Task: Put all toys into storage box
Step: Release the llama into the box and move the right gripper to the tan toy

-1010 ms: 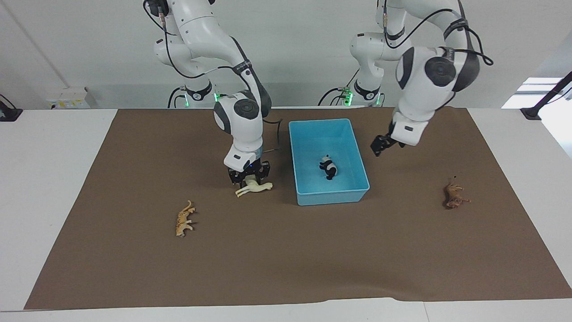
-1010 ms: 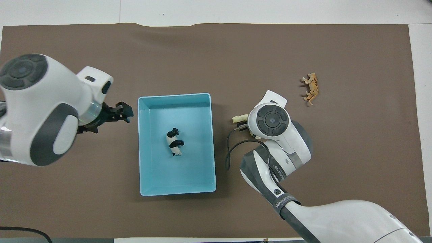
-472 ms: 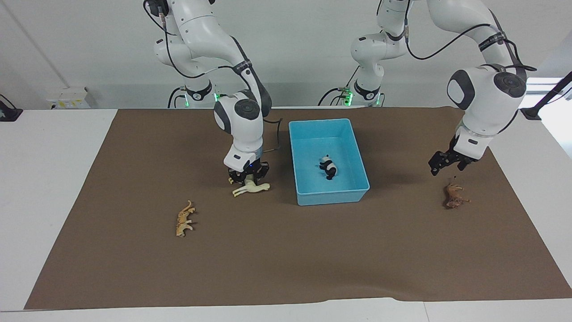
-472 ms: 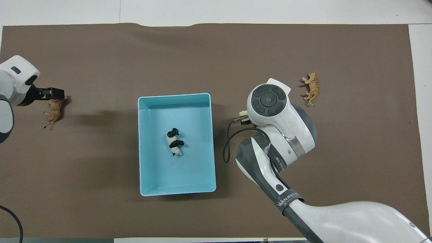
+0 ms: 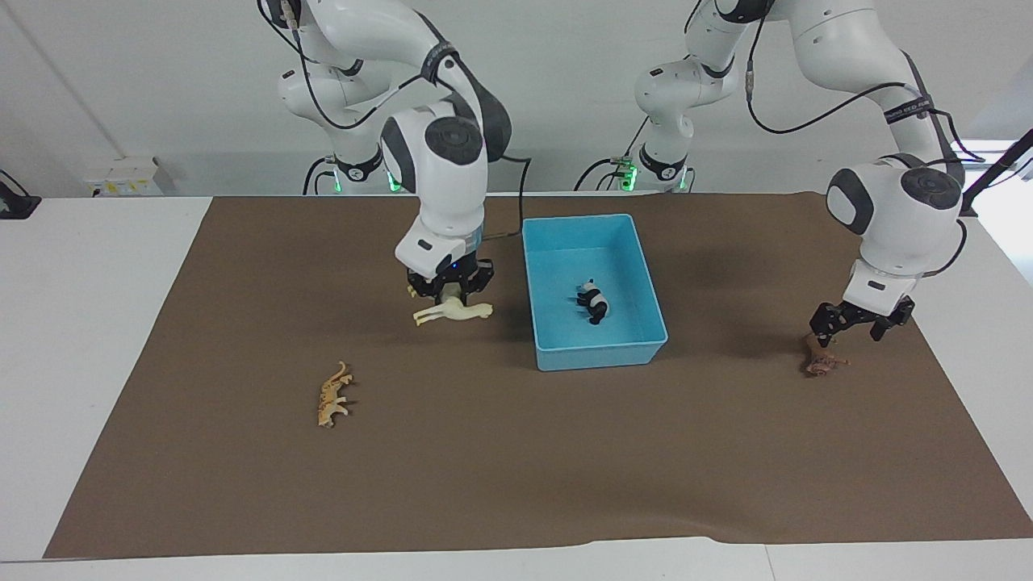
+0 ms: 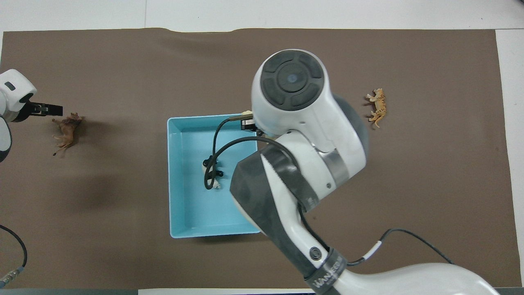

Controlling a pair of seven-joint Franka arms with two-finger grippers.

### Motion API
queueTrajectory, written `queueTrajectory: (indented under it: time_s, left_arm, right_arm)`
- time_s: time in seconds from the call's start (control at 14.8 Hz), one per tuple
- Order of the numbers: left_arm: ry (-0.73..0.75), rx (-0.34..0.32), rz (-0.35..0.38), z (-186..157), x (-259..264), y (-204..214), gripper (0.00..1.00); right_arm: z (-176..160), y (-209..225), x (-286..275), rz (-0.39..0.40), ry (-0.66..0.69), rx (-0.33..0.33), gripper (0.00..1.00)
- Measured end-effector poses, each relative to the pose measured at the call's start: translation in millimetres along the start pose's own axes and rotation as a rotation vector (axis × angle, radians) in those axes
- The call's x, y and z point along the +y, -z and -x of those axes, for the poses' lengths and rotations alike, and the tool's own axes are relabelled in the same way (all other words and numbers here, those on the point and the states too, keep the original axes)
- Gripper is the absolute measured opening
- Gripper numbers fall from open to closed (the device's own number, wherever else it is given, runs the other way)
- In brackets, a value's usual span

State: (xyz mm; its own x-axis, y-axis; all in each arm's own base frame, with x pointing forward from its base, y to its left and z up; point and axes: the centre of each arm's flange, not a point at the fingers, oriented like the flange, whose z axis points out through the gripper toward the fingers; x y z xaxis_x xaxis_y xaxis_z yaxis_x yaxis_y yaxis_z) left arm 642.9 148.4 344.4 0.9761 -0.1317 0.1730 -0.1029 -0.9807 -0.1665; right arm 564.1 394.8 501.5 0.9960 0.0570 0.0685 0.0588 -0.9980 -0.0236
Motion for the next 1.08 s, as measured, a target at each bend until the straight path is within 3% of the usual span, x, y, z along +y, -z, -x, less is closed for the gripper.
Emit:
queueTrajectory:
  time_s: [0.2,0.4,0.54,0.81,1.08]
  left_arm:
    - [-0.013,-0.013,0.011,1,8,-9,1.0]
    - [-0.027,-0.026,0.022,4,18,-15,1.0]
    - [-0.033,-0.031,0.024,5,19,-17,1.0]
    - [-0.055,-0.05,0.033,13,25,-25,1.0]
    - [-0.065,-0.066,0.045,30,36,-43,1.0]
  right_arm:
    - [27,-58,-82,-0.012,0.016,0.012,0.44]
    - [39,-103,-110,0.003,0.019,0.007,0.44]
    - [35,-110,-106,0.018,0.011,0.0,0.59]
    - [21,-95,-87,0.044,-0.022,-0.014,1.0]
    - [-25,-53,-5,0.074,-0.127,0.004,1.0]
